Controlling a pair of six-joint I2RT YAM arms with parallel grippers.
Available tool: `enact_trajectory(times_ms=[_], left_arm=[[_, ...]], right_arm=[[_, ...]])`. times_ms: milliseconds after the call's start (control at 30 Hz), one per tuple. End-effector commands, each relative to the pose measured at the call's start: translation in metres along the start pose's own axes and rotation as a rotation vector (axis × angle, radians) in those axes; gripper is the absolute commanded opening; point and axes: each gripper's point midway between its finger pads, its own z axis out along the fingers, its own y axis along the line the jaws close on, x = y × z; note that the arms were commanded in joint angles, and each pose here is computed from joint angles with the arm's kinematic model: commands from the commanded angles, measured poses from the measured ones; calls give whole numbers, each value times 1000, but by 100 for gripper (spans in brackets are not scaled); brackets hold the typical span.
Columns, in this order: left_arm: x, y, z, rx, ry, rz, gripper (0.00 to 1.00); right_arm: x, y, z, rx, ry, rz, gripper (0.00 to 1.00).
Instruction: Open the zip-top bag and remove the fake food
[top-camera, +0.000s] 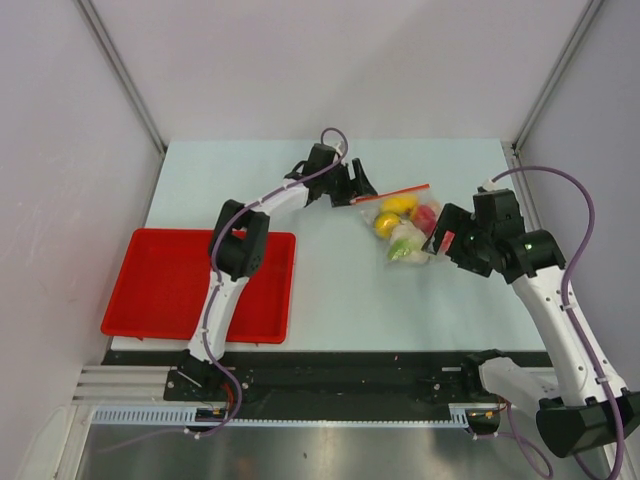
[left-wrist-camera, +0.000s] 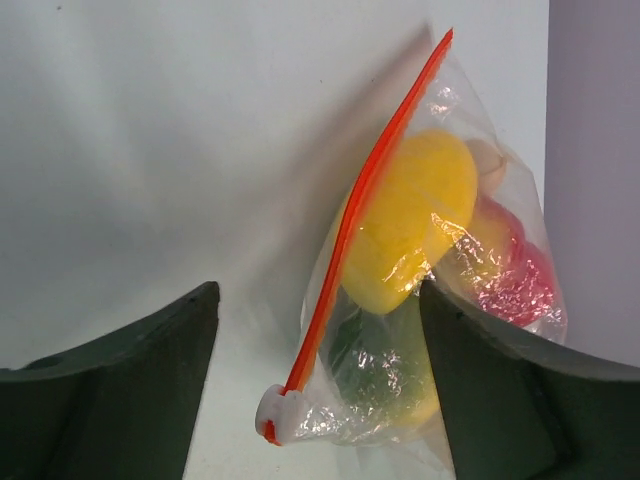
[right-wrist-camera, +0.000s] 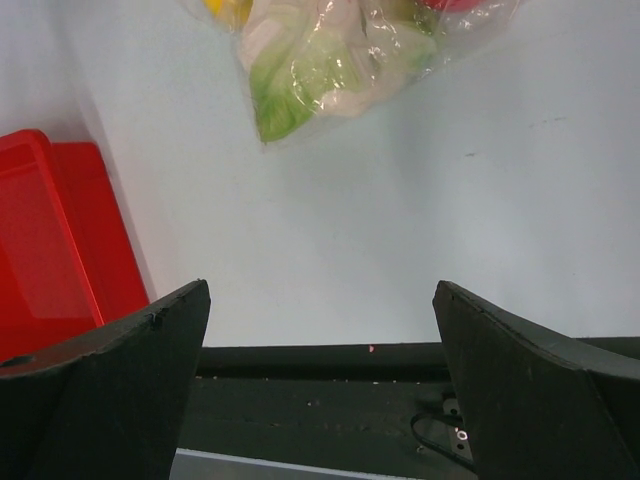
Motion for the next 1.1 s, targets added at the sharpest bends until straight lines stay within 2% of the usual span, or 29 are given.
enact_trajectory(times_ms=[0,67,167,200,233,267,300,367,400,467,500,600,733,867,900,1067], left_arm=[[-11,-19,-1,59,-24,-9,78],[-3,-19,2,79,5,-28,71],[5,-24,3,138,28,-54,52],[6,-24,3,147,36,-58,41],[7,-26,3,155,40,-60,35],[9,-29,1,170,54,-65,21],[8,-32,-2,177,60,-69,12],[9,-34,-9,166,72,-64,0],[2,-47,-21,174,55,-40,0],[8,-47,-35,147,64,-49,0],[1,-64,-54,158,41,-40,0],[19,-63,-76,122,55,-96,0],[46,-87,-123,123,29,-158,0],[78,-101,-147,43,47,-260,0],[92,-110,-152,29,67,-269,0],[114,-127,-182,-46,-29,-376,0]], right_arm=[[4,-4,-7,5,-7,16,100],[6,-6,-7,9,0,16,100],[10,-6,-5,5,16,16,99],[12,-4,-4,-4,30,12,99],[14,-3,-3,-11,39,8,99],[16,0,-2,-27,47,-2,99],[17,1,-2,-37,49,-25,99],[19,9,-1,-62,39,-92,99],[20,11,0,-65,31,-134,99],[22,20,1,-72,-1,-218,99],[21,24,0,-80,-19,-258,99],[22,41,0,-103,-96,-400,98],[18,80,-4,-257,-236,-548,97],[23,101,-2,-365,-361,-727,98],[26,105,-2,-385,-376,-758,97],[28,112,13,-382,-452,-816,93]])
